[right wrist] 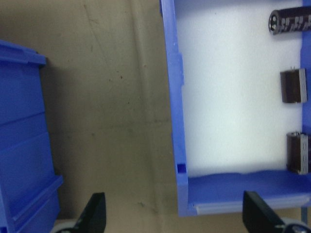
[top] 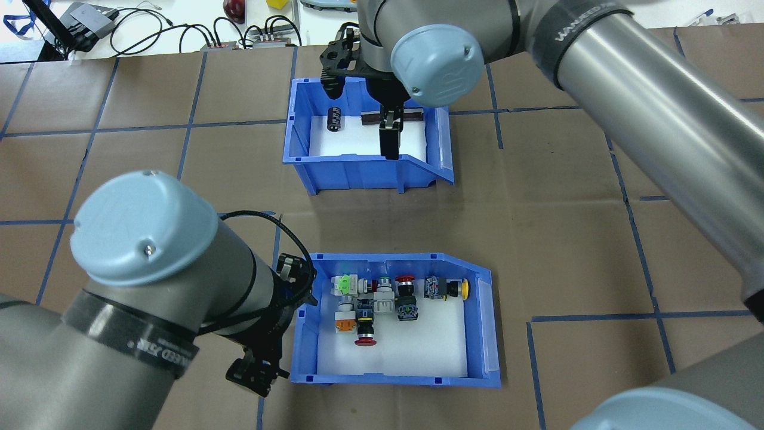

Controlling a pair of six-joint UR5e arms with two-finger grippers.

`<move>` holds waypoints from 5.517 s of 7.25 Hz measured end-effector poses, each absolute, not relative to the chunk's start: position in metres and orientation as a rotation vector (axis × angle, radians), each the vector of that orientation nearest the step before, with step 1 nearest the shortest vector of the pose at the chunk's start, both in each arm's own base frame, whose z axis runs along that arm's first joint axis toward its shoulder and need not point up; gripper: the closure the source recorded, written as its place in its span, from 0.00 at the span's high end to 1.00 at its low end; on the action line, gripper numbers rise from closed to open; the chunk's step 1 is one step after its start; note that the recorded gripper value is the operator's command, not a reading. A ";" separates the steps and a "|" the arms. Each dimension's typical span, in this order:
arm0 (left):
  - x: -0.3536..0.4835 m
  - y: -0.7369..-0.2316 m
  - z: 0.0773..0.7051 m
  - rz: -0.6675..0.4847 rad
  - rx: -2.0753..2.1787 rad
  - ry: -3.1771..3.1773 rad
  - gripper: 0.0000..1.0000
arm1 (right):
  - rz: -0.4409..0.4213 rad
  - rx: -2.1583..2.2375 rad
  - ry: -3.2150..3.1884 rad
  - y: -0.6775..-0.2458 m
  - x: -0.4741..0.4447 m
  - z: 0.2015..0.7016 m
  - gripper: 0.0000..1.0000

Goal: Place button box in front

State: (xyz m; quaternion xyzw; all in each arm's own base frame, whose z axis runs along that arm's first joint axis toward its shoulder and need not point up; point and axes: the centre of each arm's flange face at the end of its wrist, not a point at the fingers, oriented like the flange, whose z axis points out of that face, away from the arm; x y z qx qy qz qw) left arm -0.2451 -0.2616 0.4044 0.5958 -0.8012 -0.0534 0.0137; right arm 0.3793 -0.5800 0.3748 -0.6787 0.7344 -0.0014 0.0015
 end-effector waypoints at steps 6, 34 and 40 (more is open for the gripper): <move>-0.275 -0.201 0.354 -0.099 2.093 -2.197 0.99 | -0.036 -2.298 2.220 -0.578 0.458 0.277 1.00; -0.312 -0.471 0.286 0.036 2.104 -2.079 0.00 | 0.058 -2.222 2.193 -0.456 -0.011 0.361 0.08; -0.349 -0.559 0.253 0.040 2.094 -2.075 0.36 | 0.023 -2.252 2.226 -0.448 -0.010 0.339 0.09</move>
